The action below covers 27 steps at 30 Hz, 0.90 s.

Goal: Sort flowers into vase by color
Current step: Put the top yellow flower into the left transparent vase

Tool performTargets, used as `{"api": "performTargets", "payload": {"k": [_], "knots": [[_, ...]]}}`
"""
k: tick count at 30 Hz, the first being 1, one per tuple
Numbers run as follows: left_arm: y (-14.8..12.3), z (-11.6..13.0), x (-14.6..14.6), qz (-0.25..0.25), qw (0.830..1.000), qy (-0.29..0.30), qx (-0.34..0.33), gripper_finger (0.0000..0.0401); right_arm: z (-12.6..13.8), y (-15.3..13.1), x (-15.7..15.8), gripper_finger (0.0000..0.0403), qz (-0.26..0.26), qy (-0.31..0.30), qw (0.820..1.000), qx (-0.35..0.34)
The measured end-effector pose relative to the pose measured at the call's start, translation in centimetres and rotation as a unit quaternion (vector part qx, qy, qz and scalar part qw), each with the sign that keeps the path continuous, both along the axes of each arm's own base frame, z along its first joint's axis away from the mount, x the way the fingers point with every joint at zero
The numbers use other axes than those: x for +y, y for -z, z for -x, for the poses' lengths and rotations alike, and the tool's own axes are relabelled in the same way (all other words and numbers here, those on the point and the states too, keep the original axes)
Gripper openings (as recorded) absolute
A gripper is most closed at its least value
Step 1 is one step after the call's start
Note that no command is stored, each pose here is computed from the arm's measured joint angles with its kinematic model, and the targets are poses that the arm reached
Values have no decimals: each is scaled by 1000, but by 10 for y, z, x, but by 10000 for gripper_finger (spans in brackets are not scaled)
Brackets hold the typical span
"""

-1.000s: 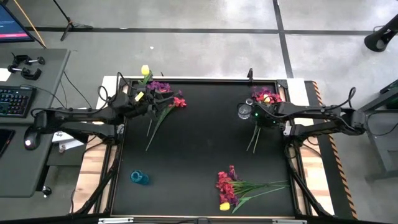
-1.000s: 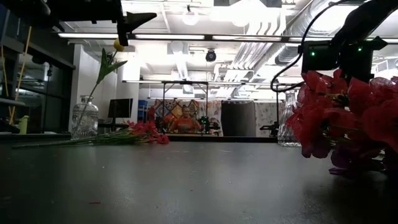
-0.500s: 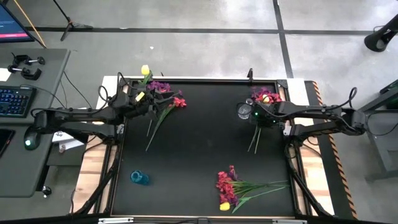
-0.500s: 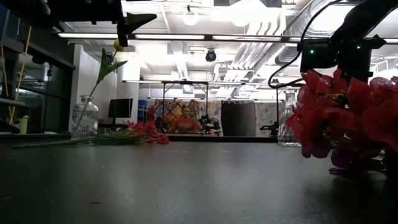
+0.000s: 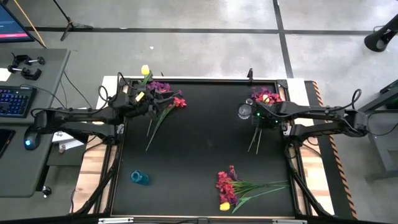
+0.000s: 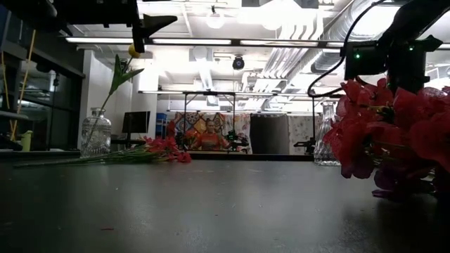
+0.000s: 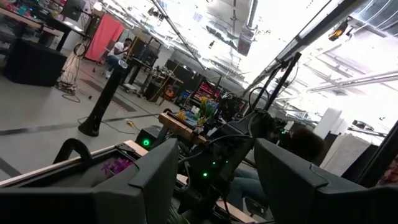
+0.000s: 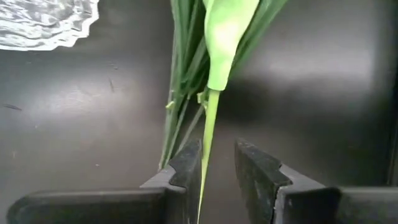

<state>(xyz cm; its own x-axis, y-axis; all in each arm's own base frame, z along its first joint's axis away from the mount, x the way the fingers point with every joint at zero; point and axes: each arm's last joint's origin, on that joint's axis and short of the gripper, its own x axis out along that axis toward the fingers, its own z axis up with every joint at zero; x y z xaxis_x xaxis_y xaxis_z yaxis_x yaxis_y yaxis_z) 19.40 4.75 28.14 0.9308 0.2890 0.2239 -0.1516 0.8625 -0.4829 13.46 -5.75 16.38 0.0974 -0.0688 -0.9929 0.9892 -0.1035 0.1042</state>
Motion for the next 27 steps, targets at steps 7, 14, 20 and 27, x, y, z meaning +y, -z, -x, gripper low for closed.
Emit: {"api": "performTargets", "payload": {"k": [7, 14, 20, 27], "knots": [[0, 1, 3, 1, 1000, -11, 0, 200, -2, 0, 0, 85, -10, -16, 1000, -12], [0, 1, 5, 1, 1000, -15, 0, 200, -2, 2, 1, 85, -19, -17, 1000, -4], [0, 1, 5, 1, 1000, -15, 0, 200, -3, 7, -1, 83, -6, -13, 1000, 20], [0, 1, 5, 1, 1000, -15, 0, 200, -7, 14, -4, 67, 10, -8, 999, 43]]}}
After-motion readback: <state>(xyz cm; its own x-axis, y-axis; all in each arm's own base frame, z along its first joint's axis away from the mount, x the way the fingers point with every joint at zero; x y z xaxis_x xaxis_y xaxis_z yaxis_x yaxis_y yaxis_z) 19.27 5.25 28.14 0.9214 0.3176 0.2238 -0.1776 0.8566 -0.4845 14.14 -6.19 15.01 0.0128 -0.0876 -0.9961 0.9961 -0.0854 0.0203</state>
